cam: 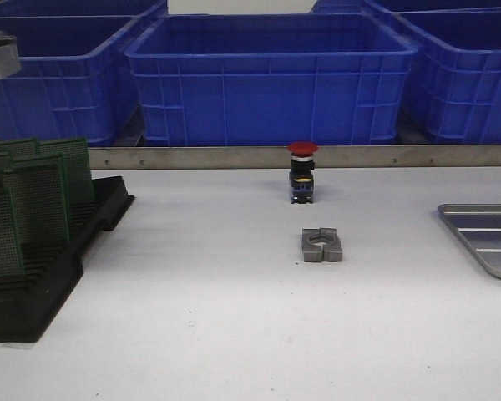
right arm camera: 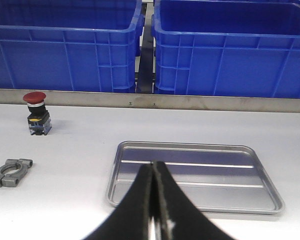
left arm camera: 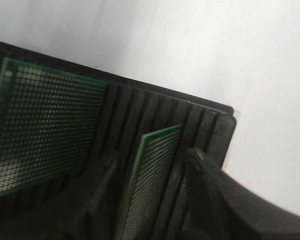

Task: Place circuit board on tray
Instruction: 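Reach the left gripper into the black rack and grasp a green circuit board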

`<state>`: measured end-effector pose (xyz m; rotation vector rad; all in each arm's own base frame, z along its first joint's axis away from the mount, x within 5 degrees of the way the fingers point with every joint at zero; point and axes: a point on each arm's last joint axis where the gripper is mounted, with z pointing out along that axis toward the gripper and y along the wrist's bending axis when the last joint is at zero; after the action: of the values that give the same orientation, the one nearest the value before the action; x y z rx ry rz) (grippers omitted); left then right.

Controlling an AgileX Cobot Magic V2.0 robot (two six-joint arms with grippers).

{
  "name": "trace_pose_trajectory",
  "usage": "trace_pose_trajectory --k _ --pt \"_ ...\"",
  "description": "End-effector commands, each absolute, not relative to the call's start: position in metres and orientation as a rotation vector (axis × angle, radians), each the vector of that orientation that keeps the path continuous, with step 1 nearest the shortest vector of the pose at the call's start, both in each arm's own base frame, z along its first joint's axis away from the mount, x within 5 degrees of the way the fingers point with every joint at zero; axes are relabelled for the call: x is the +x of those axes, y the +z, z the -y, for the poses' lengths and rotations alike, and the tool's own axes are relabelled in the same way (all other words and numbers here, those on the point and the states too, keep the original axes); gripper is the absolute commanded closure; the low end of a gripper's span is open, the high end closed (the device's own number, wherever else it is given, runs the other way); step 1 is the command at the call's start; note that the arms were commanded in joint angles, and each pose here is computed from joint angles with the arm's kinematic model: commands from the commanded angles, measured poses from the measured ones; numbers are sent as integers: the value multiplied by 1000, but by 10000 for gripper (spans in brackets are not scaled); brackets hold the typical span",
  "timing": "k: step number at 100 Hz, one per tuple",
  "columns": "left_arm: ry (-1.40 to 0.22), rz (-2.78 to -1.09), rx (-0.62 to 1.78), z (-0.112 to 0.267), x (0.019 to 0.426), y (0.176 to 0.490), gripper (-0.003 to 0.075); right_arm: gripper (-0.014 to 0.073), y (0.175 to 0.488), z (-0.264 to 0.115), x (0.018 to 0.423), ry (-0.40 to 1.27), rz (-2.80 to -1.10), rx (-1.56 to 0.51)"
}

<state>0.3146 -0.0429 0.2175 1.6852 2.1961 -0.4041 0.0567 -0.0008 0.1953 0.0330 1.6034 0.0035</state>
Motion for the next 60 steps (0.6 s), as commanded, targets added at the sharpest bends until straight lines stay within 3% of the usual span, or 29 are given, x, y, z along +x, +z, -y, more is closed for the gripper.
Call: trace_pose_trajectory --k 1,15,37,60 --pt "-434 -2150 1657 46 312 236 540 655 203 1 55 -6 -1512 28" --pt "-474 -2145 1681 47 310 240 743 655 203 1 55 -6 -1512 28" --pt "-552 -2070 1745 51 314 273 740 655 203 1 55 -6 -1512 28" --pt "-672 -1977 1577 65 316 293 741 655 203 1 55 -6 -1512 28"
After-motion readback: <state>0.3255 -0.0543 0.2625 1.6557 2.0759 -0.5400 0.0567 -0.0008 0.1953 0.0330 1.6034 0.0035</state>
